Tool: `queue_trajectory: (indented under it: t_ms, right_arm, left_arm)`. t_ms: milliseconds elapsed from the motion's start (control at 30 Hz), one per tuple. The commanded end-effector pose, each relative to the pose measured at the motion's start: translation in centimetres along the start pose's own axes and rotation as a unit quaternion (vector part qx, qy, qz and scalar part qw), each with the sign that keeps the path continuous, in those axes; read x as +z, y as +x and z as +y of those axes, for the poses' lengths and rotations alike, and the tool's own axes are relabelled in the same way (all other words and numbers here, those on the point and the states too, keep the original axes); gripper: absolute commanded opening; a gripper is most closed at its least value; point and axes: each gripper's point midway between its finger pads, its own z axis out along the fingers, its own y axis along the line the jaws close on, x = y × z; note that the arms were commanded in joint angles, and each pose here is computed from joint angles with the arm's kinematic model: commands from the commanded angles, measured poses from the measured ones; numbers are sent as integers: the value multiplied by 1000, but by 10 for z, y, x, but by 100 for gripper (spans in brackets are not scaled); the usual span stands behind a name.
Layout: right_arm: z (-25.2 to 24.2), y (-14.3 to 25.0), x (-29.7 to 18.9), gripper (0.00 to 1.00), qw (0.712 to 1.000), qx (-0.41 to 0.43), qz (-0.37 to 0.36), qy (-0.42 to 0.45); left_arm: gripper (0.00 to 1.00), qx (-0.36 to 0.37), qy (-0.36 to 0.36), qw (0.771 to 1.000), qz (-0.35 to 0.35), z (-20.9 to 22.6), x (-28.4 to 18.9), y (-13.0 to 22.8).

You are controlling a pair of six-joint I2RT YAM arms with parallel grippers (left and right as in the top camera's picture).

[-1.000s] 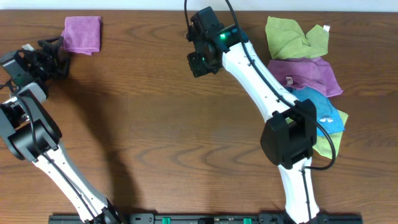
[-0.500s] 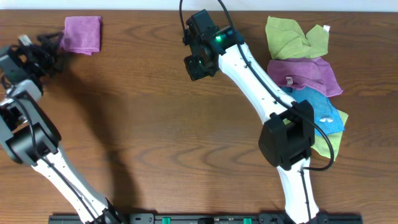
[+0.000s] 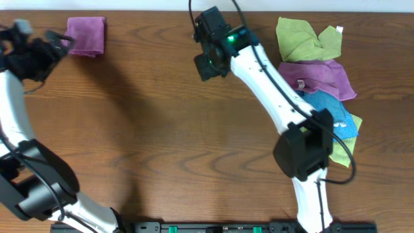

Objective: Fold the cloth

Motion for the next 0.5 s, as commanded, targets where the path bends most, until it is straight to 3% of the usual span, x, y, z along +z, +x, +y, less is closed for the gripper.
queue_trajectory:
  t_ms: [0,233,367,467]
  right_arm:
    - [-22,-27,-71,99,994,9,-85,65]
    - [-57,-2,-154,99,984,6,-99,146]
    - [-69,28,-191,99,984,-1,-77,161]
    - [-70,40,-230,99,983,5,-106,153]
  left_arm:
    - [96,141,-56,988,36,-26,12,27]
    - [96,248,-50,966,53,-123,8,74]
    - [95,306,-63,950,-3,-169,-34,82]
    - [95,333,-42,941,-41,-200,-80,94]
